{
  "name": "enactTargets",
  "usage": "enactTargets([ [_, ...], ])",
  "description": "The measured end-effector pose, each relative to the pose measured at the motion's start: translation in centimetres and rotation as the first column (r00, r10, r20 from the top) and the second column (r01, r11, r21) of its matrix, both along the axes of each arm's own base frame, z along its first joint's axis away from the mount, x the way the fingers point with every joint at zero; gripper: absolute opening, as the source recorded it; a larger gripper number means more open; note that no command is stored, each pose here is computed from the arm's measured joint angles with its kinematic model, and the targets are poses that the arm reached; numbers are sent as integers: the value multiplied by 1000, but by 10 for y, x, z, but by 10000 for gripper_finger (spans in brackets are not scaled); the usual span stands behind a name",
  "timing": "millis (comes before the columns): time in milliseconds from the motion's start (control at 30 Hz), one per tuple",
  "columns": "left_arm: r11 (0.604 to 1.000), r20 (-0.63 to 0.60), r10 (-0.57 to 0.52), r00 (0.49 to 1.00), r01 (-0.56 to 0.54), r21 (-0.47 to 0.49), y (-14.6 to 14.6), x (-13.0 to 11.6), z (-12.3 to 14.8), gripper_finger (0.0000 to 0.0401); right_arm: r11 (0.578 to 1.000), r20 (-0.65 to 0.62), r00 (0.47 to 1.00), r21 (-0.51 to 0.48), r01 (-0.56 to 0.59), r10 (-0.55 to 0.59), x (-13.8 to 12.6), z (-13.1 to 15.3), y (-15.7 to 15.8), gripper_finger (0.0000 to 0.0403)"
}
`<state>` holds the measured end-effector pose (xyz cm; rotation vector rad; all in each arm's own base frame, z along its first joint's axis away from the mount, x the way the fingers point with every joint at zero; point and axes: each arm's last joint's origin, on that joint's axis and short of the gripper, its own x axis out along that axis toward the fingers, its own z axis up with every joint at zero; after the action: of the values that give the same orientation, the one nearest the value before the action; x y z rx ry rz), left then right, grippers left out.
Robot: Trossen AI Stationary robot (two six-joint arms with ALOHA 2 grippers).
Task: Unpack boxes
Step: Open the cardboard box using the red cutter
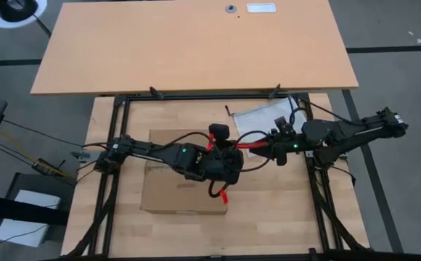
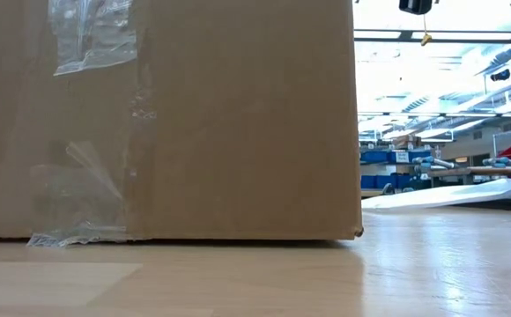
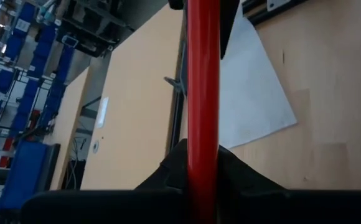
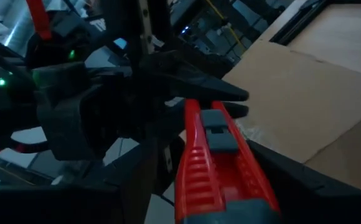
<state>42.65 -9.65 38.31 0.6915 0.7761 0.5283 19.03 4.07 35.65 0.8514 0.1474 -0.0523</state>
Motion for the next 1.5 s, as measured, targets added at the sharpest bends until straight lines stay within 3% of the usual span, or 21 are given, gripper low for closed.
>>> enactTargets([
  [300, 1000, 34, -14, 999, 15, -27, -1, 3, 2, 41, 1000, 9, 1000, -2, 15, -15, 1, 1, -2, 260],
  [533, 999, 33, -19, 999, 20, -37, 0, 3, 2, 41, 1000, 6, 1000, -7, 9, -9, 9, -2, 0, 244],
  [900, 998, 65, -1, 998, 5, -60, 1, 4, 3, 41, 997, 32, 999, 68, 18, -20, 14, -1, 1, 237],
  [1500, 998, 70, 5, 998, 0, -66, 3, 5, 3, 41, 1000, 2, 1000, 27, 6, -6, 13, -4, 1, 181],
])
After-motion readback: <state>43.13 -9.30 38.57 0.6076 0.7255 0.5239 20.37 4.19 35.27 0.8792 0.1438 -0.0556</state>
